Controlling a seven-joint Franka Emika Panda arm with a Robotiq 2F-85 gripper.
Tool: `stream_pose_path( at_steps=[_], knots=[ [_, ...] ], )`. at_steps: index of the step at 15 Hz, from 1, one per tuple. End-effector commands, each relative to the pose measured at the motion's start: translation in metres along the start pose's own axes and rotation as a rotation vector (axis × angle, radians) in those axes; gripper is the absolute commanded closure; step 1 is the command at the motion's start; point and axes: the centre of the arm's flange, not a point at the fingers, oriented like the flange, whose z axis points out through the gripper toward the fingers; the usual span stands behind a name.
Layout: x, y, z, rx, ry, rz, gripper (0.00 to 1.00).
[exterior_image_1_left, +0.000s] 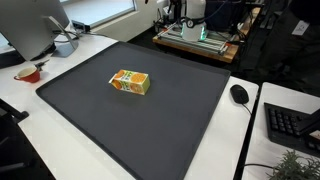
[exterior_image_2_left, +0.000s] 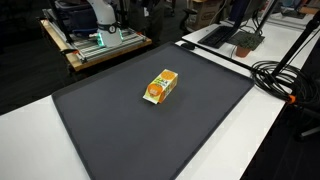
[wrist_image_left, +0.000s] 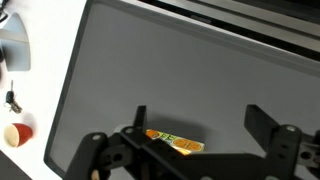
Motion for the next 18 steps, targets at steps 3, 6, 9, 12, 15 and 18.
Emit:
stream_pose_path(
  at_steps=[3,6,9,12,15,18],
  knots=[
    [0.058,-0.048,0.032,-0.176,-0.1,-0.24,0.0],
    [0.08,-0.076,0.049,-0.251,-0.139,-0.374,0.0],
    [0.097,-0.105,0.062,-0.331,-0.179,-0.497,0.0],
    [0.087,-0.111,0.068,-0.317,-0.17,-0.491,0.0],
    [0.092,-0.118,0.068,-0.33,-0.178,-0.514,0.0],
    [0.108,-0.129,0.074,-0.368,-0.203,-0.556,0.0]
  ],
)
